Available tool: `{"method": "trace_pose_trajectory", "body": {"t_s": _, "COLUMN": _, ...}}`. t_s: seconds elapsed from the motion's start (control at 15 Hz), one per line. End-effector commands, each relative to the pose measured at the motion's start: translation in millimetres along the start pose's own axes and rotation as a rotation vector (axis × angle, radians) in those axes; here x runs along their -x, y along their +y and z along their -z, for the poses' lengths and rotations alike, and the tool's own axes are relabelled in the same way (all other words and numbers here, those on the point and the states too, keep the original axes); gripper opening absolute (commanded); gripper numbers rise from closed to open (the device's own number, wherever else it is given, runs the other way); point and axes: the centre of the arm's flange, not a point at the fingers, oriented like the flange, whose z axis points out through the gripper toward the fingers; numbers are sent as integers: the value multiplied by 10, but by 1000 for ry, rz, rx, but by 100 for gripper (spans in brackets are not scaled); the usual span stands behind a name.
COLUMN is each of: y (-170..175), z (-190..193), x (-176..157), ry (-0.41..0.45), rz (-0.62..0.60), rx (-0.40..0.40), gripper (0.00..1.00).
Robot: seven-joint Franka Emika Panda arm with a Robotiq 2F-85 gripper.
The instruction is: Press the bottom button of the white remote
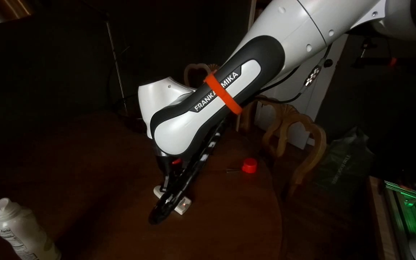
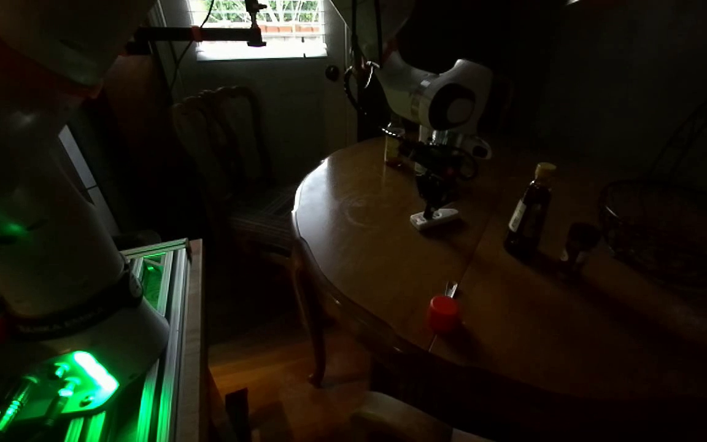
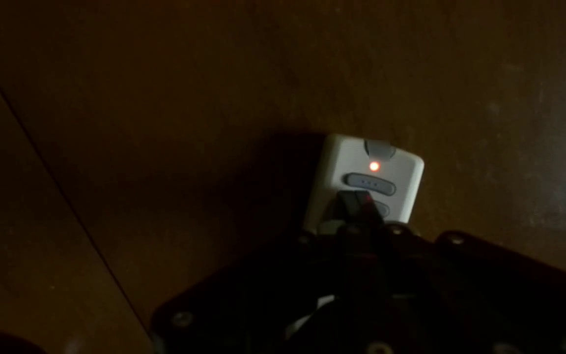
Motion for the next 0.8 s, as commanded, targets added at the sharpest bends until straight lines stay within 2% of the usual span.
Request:
{"method": "trace_pose_trajectory", "body": {"t_s": 0.0, "y": -36, "z": -208, "x": -19, "ry": -36, "rz": 0, "rx": 30, "gripper": 0}}
{"method": "trace_pose_trajectory", "body": {"t_s": 0.27, "y": -10, "z": 182, "x": -30, "ry": 16, "rz": -14, "rx": 8, "gripper": 0}}
{"method": "trace_pose_trajectory", "body": {"t_s": 0.6, "y": 219, "z": 707, "x": 17, "ry": 88, "rz": -49, "rx": -21, "gripper": 0}}
{"method": "trace_pose_trajectory", "body": {"t_s": 0.67, "y": 274, "z": 813, "x": 50, "ry": 97, "rz": -61, "rx": -34, "gripper": 26}}
{"method": "trace_pose_trajectory", "body": {"t_s": 0.73, "y": 327, "z": 913, "x": 101, "ry": 109, "rz": -63, "rx": -41, "gripper": 28}}
